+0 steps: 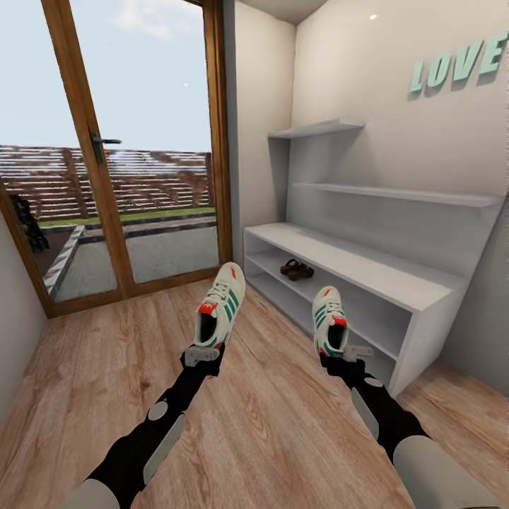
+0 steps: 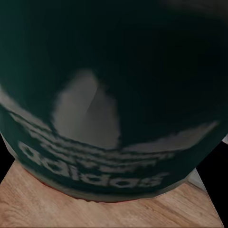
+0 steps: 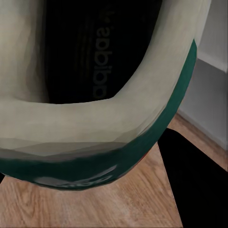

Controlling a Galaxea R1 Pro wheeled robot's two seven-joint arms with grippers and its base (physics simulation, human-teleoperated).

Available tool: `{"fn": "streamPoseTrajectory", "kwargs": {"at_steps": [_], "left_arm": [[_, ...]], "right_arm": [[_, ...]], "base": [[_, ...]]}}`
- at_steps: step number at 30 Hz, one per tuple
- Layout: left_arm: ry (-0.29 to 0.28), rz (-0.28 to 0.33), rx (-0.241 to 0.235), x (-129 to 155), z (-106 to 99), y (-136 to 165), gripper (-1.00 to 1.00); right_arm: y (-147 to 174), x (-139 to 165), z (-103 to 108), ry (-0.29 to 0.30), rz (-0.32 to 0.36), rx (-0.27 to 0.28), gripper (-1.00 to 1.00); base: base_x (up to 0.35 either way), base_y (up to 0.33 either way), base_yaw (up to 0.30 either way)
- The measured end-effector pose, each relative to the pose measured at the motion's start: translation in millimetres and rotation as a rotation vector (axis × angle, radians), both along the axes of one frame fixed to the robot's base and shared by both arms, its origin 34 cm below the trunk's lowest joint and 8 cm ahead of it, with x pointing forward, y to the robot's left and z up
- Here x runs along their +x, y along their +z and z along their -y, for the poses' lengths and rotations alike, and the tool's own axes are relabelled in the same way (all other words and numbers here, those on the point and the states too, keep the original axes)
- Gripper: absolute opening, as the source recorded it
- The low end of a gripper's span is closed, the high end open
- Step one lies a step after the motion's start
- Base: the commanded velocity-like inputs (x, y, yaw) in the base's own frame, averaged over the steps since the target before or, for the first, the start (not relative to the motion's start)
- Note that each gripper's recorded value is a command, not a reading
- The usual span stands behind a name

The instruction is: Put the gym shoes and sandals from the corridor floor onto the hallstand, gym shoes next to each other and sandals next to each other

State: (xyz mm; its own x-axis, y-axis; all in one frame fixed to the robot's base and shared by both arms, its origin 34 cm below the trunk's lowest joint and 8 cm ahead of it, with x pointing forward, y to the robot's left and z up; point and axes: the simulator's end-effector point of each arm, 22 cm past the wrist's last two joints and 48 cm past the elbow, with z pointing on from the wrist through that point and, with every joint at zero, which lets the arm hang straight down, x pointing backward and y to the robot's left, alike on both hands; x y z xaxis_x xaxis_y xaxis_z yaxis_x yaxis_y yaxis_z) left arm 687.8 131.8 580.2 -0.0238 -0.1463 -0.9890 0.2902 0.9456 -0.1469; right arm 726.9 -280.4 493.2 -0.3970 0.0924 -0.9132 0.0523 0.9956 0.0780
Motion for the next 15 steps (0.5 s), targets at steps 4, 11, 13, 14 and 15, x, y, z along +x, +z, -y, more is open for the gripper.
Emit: {"fn": "streamPoseTrajectory", "kwargs": {"at_steps": [4, 11, 13, 14, 15], "left_arm": [[0.0, 0.0, 0.0, 0.0, -0.2, 0.1, -1.0], [0.001, 0.0, -0.001, 0.1, -0.1, 0.0, -1.0], [0.0, -0.001, -0.001, 0.1, -0.1, -0.4, -1.0], [0.0, -0.001, -0.001, 0.1, -0.2, -0.7, -1.0], [0.0, -0.002, -0.001, 0.1, -0.2, -1.1, -1.0]], "right_arm": [[0.1, 0.1, -0.1, 0.0, 0.0, 0.0, -1.0], [-0.6, -0.2, 0.1, 0.0, -0.001, 0.0, -1.0], [-0.6, -0.1, 0.2, 0.0, -0.001, 0.0, -1.0], [-0.6, 0.0, 0.2, 0.0, -0.001, 0.0, -1.0], [-0.5, 0.0, 0.3, -0.001, 0.0, 0.0, -1.0]], "base": [[0.311, 0.104, -0.036], [0.253, 0.207, -0.05], [0.105, 0.083, -0.239], [0.053, 0.042, -0.269], [0.034, 0.027, -0.27]]}}
